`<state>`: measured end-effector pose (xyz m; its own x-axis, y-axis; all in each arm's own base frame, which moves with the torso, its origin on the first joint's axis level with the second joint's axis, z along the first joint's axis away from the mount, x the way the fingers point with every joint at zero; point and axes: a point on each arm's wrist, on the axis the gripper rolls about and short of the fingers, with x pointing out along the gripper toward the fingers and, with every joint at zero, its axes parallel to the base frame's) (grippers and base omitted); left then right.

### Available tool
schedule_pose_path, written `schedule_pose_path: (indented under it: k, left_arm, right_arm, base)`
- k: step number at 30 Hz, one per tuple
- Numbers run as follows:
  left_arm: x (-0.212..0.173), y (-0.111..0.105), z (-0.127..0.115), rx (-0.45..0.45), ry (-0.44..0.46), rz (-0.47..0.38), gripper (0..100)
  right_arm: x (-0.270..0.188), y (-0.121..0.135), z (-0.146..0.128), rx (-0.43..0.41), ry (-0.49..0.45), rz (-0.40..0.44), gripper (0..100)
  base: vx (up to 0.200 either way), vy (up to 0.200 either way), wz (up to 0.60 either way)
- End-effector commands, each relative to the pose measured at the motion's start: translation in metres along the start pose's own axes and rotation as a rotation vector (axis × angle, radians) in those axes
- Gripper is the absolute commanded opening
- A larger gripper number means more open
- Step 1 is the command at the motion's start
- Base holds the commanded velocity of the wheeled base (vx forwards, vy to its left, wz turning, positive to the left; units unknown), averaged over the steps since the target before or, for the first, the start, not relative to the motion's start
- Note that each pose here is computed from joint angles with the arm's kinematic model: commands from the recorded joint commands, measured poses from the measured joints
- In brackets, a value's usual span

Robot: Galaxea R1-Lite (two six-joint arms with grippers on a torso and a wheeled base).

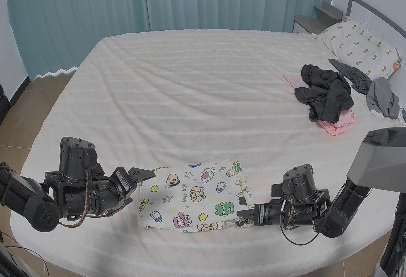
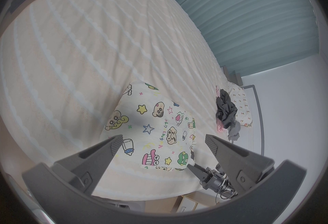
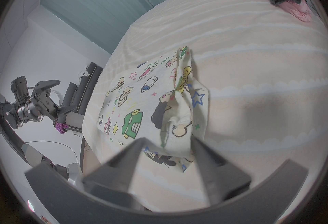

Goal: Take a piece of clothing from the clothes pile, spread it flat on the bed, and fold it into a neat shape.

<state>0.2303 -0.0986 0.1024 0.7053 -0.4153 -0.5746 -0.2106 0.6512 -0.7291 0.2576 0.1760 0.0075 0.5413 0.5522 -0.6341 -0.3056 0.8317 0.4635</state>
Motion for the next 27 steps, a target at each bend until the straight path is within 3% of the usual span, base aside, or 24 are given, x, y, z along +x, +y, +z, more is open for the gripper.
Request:
schedule_pose_path:
  k: [1,15,27]
  left_arm:
    - [0.002,0.002,0.0,-0.003,0.004,0.01,100]
    - [0.004,0.003,-0.001,-0.003,0.009,0.016,100]
    - [0.008,0.005,-0.002,-0.004,0.017,0.029,100]
  right_arm:
    - [-0.001,-0.001,-0.004,0.0,0.014,-0.005,0]
    - [-0.041,0.005,-0.009,-0.011,-0.006,0.006,0]
    - [-0.026,-0.012,-0.03,0.007,0.095,-0.054,0]
  base:
    - [0.0,0.0,0.0]
    - [0.0,0.0,0.0]
    - [0.0,0.0,0.0]
